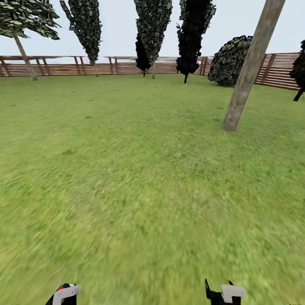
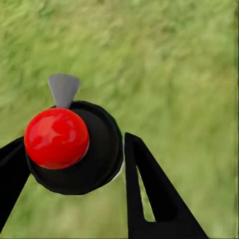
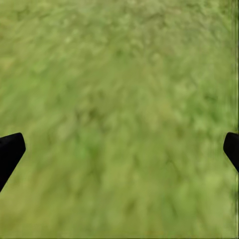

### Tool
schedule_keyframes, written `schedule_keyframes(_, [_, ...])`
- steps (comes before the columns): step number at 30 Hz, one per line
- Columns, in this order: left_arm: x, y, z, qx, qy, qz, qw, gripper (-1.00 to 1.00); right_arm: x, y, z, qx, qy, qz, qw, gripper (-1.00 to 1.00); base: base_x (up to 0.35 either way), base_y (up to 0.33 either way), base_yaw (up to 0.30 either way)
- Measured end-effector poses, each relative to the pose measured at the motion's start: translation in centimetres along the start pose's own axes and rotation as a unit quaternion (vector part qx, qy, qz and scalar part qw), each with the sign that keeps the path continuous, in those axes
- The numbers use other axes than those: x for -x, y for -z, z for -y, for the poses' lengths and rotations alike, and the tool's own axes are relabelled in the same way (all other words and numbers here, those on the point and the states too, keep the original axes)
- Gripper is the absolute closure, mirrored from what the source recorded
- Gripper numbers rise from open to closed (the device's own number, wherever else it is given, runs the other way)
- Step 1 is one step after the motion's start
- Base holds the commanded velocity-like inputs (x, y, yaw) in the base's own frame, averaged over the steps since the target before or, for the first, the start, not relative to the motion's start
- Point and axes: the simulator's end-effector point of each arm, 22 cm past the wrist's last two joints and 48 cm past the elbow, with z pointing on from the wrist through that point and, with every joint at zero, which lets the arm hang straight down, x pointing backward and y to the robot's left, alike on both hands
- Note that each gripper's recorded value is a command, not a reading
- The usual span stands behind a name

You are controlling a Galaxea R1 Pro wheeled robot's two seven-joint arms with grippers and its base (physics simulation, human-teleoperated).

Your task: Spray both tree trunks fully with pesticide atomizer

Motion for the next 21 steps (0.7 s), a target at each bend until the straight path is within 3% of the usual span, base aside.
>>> schedule_keyframes(16, [0.05, -0.03, -0.13, 0.001, 0.0, 0.0, 1.0, 1.0, 0.0, 0.0, -0.02, 0.0, 0.0, 0.0, 1.0, -1.0, 0.284, -0.15, -0.3])
schedule_keyframes(21, [0.06, -0.02, -0.16, 0.001, 0.0, 0.0, 1.0, 1.0, 0.0, -0.01, 0.1, 0.0, 0.001, 0.0, 1.0, -1.0, 0.303, -0.112, -0.179])
